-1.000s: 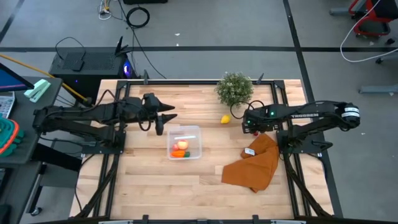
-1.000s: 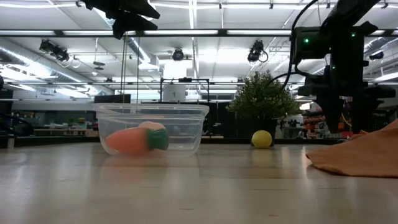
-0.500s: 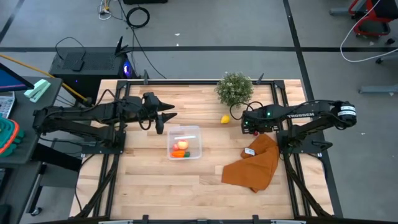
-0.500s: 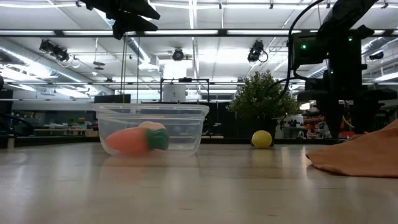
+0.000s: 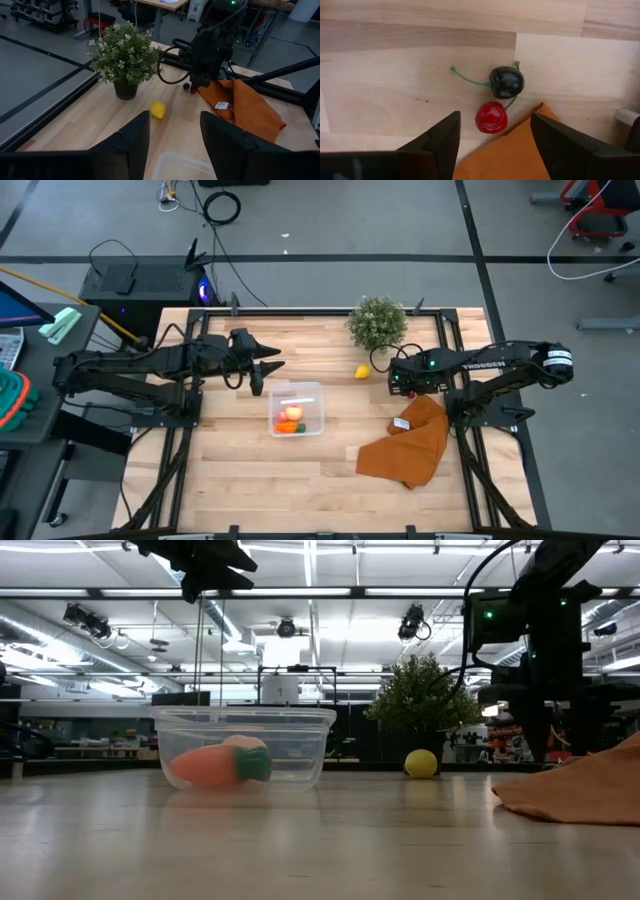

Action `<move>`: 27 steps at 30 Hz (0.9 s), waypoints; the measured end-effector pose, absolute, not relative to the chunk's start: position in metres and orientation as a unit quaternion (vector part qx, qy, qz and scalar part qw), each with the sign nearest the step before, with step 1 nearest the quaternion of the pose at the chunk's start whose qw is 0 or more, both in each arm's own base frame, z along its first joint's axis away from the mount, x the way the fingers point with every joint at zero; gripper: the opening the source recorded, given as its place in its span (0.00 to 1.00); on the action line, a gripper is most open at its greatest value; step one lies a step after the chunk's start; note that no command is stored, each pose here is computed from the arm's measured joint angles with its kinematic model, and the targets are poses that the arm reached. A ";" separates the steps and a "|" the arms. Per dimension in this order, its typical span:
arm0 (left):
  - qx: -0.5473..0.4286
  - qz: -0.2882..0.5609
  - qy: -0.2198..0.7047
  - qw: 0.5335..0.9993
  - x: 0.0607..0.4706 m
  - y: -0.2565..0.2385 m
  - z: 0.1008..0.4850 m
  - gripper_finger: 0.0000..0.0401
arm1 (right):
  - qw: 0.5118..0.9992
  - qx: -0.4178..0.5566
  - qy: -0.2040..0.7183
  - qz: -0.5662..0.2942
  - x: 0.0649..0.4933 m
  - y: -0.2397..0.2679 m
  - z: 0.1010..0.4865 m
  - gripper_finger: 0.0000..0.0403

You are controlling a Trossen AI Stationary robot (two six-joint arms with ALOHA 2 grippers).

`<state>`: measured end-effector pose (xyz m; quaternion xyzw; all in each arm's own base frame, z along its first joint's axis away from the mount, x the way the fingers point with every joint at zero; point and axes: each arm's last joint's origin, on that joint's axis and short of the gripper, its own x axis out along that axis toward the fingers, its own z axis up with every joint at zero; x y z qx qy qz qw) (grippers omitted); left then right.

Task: Pick and placing Produce into tupperware
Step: Put the red cherry into the transparent bin

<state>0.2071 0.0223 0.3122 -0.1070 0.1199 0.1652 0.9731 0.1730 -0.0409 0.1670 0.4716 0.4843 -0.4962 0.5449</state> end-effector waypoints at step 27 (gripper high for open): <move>-0.107 0.165 0.120 0.973 0.207 0.022 0.312 0.43 | 0.540 0.502 0.452 -0.502 0.170 -0.038 0.148 0.46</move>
